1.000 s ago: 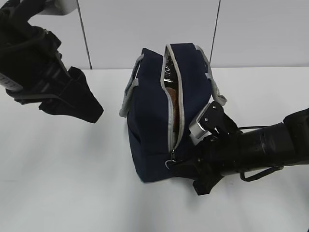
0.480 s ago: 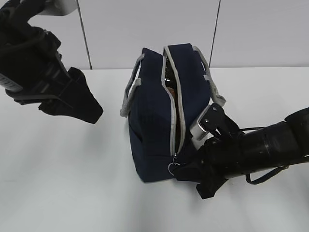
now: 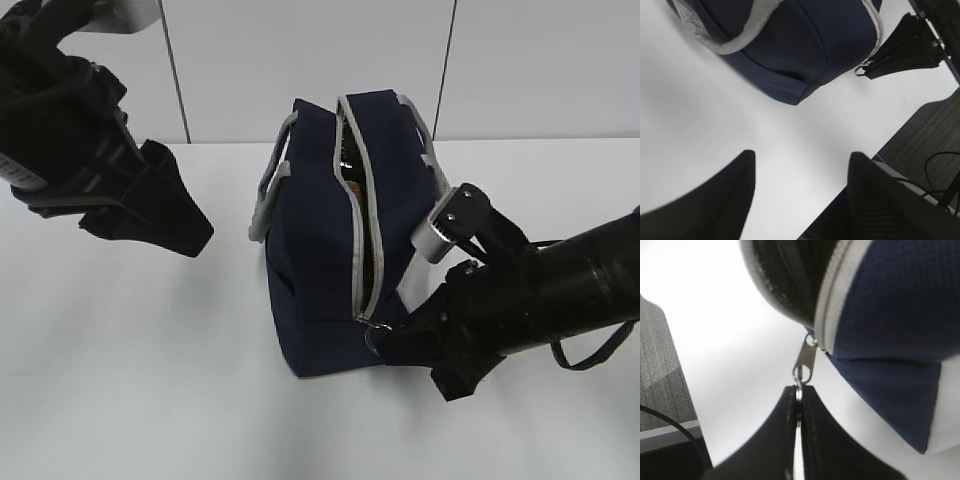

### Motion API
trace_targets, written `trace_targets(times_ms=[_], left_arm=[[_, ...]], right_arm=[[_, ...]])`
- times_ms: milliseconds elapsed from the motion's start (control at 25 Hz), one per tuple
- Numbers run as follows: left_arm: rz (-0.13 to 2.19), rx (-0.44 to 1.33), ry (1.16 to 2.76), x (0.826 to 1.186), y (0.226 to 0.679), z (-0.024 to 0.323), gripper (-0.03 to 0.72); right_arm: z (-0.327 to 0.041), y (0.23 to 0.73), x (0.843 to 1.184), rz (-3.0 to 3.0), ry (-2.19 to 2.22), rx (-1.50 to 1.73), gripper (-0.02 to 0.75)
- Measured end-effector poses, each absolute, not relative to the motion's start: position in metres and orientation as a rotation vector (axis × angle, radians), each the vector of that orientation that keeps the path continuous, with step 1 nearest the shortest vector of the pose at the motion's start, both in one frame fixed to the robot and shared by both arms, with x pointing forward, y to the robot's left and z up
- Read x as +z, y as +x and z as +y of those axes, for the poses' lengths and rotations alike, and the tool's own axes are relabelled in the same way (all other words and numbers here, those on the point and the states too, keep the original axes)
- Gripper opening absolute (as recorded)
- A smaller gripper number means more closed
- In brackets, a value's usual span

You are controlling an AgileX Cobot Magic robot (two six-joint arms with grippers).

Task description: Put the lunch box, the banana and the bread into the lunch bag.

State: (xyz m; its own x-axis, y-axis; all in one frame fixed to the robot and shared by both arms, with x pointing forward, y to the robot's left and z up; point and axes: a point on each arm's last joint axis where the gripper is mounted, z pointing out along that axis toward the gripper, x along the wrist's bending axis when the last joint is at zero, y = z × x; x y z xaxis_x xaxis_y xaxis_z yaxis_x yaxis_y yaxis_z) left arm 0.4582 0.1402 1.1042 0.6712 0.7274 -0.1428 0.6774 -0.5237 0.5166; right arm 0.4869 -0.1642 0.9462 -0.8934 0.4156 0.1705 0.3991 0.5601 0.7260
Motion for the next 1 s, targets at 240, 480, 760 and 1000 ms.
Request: trace_targets(times_ms=[240, 480, 760, 1000], left_arm=[[1.083, 0.122, 2.343, 1.104, 0.458, 0.140, 0.414], [1.085, 0.113, 2.337, 1.104, 0.458, 0.140, 0.414], [1.079, 0.129, 2.309, 1.106, 0.460, 0.139, 0.414], [1.065, 0.170, 2.268, 1.109, 0.463, 0.137, 0.414]], right_arm=[[-0.168, 0.478, 0.969, 2.731, 0.728, 1.259, -0.016], [-0.169, 0.480, 0.991, 2.682, 0.746, 1.274, -0.016], [-0.163, 0.497, 1.025, 2.580, 0.741, 1.348, -0.016], [-0.158, 0.509, 1.055, 2.515, 0.695, 1.410, -0.016]])
